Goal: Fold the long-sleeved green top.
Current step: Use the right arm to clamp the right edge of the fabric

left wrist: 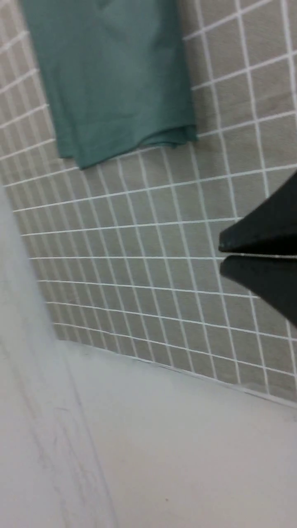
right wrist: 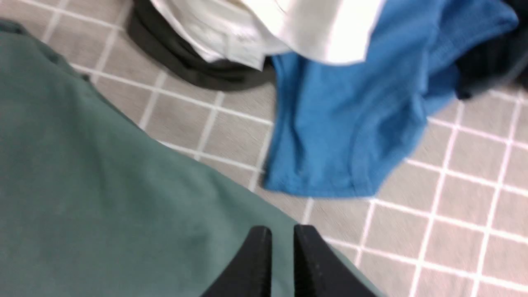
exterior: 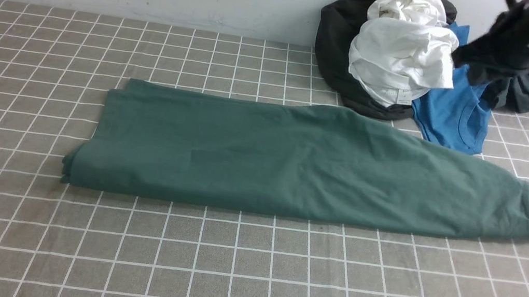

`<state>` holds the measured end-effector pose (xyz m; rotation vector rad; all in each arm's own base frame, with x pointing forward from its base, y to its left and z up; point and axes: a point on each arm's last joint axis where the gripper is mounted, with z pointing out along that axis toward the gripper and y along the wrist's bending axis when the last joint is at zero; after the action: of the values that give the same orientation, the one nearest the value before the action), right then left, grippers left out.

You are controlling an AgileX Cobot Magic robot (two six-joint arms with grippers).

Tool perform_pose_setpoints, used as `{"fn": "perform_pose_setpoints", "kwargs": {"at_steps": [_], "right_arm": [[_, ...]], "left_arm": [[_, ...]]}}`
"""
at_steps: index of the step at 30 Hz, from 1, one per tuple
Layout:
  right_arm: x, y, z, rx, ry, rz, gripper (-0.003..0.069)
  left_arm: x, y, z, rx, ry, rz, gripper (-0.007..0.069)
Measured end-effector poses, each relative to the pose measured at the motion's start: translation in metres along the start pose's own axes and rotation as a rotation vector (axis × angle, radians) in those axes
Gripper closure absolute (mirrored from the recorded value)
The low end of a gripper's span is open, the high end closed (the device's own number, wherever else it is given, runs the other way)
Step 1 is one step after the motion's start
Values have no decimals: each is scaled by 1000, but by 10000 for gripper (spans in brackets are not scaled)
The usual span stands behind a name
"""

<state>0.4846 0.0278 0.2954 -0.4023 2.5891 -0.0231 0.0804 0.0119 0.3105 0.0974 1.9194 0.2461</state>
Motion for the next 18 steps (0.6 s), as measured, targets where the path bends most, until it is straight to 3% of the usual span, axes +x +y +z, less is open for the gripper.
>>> {"fn": "perform_pose_setpoints", "kwargs": {"at_steps": [3, 4, 6, 10, 14, 18], "right_arm": [[30, -27, 22, 22, 121, 113, 413], [33, -29, 23, 23, 131, 121, 403], [68, -44, 50, 22, 272, 204, 267], [103, -63, 65, 4, 376, 283, 117], [127, -76, 79, -27, 416, 363, 74], [135, -77, 99, -57, 400, 406, 116]], "left_arm": [[17, -4, 3, 6, 24, -125, 632], [17, -4, 3, 6, 26, -126, 632], [33, -9, 12, 11, 137, -195, 632], [38, -16, 24, 45, 226, -215, 632], [37, -24, 34, 107, 273, -203, 632], [35, -28, 40, 143, 267, -183, 632]]}}
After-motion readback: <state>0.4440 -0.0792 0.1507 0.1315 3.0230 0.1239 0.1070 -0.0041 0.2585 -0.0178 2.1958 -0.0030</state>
